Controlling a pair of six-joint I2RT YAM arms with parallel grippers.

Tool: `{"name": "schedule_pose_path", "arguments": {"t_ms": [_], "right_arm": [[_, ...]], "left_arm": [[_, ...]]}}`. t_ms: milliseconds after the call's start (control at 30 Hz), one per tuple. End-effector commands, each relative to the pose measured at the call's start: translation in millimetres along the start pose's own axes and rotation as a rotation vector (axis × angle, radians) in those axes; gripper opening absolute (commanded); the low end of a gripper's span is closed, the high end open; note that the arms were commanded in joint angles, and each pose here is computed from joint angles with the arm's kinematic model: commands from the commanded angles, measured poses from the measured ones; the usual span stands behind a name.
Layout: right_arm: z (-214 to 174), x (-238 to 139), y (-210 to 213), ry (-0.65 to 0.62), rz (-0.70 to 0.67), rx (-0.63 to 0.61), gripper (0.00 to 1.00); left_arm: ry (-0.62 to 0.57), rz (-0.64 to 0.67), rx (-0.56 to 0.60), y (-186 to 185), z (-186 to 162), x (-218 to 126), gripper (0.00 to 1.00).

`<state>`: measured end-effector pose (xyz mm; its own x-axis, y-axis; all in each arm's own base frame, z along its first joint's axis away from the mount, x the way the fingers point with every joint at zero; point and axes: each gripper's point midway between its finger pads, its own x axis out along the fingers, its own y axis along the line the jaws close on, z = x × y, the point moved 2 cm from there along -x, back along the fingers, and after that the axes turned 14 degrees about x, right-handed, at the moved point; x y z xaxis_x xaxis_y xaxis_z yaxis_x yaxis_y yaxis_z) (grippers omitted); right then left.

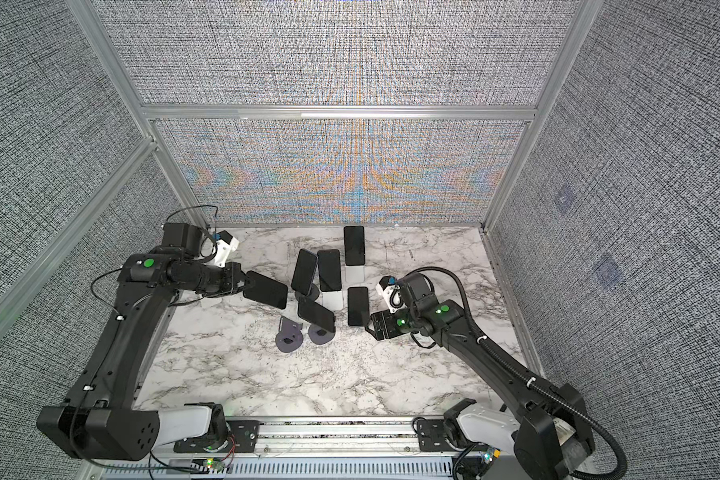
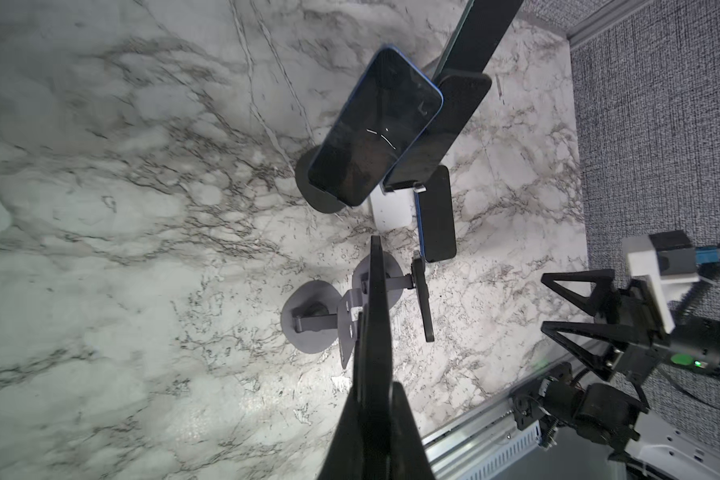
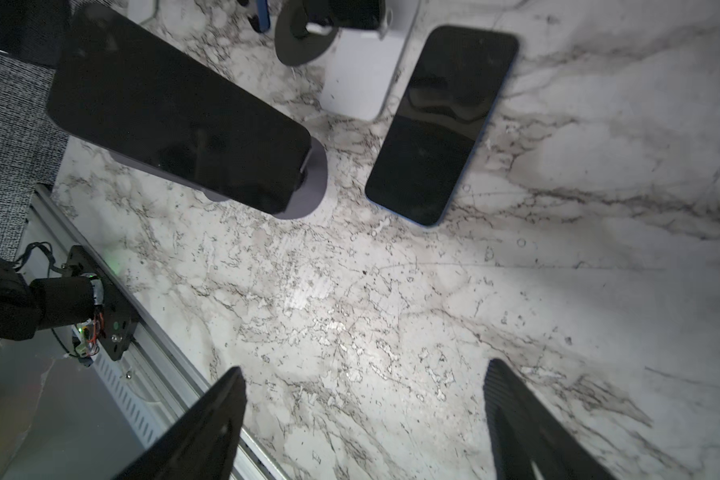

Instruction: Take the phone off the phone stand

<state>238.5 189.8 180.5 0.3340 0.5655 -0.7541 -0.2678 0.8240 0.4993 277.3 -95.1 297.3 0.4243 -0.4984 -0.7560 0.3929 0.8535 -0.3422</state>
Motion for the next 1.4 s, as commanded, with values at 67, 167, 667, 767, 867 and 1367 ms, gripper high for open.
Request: {"name": "schedule_pose_path", "arguments": {"t_ms": [67,167,667,767,867,1367], "right_arm": [[5,-19,21,0.028,0.107,-0.156,0.8],[9,-32,33,0.049,0.17,-0.264,0.8],[27,-62,48,0.058,0.163,-0.803,0.98],[34,-67,50,0.052,0.15,-0.905,0.99],[42,-70,56,0.06,0.161,-0.976,0.99],[76,-19,80,0.167,0.093,-1.063,0.99]], "left_arm": [[-0.111,-0.066,0.019,-17,30,-16,0.0],[-0.137,-0.239,-0.005,-34,46,-7,0.0],[0.027,-0.585,-0.044,-77,53,72,0.0],[0.075,-0.624,-0.061,-82,43,86,0.0],[0.084,-0.686,-0.066,-88,37,95,0.0],[0.129,-0.805,-0.062,-104,12,121,0.0]]}}
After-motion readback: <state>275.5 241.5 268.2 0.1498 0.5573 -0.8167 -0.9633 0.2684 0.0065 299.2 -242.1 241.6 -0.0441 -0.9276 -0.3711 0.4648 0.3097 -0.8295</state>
